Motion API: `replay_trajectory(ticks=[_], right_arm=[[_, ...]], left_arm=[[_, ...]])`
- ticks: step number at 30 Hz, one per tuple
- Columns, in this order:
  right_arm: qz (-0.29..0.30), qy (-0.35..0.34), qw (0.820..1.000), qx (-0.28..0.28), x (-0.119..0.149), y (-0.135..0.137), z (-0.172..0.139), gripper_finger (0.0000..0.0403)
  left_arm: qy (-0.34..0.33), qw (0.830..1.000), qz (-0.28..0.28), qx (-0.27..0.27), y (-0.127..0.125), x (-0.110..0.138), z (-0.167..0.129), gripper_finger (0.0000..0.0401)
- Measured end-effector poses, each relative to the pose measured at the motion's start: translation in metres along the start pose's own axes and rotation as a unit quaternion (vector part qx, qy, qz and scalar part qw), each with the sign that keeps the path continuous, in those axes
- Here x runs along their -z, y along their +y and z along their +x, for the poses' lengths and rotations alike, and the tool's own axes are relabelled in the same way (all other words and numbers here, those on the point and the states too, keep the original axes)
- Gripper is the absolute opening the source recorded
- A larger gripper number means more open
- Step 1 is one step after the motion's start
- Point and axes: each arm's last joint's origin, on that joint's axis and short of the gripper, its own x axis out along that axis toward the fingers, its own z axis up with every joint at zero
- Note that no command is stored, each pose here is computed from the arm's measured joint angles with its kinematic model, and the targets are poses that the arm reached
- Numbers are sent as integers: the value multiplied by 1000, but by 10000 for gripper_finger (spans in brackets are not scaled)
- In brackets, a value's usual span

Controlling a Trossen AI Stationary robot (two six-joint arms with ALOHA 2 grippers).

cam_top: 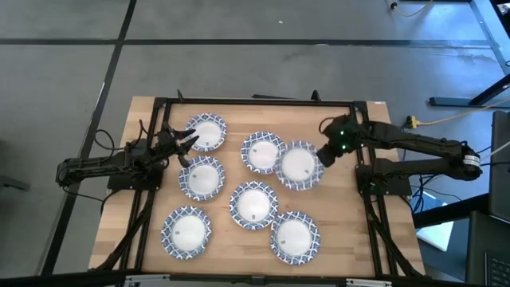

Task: Nest bowls inside each other
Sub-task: Stack the bowl on top of the bowl on the table

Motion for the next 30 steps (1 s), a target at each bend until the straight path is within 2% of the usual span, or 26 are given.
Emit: replay_trajectory(ticks=[5, 9, 22, 30], right_arm=[[-29, -83, 996, -28, -28, 12, -8, 8], [-58, -120, 991, -31, -47, 18, 8, 8], [-127, -64, 990, -25, -100, 34, 82, 8], [-129, -13, 991, -21, -107, 33, 110, 7]], left_arm=[[0, 1000, 0, 0, 0, 0, 0, 124], [0, 1000, 0, 0, 0, 0, 0, 124], [0, 1000, -1, 0, 0, 0, 0, 124], [4, 1000, 1, 0, 0, 1, 0, 124]])
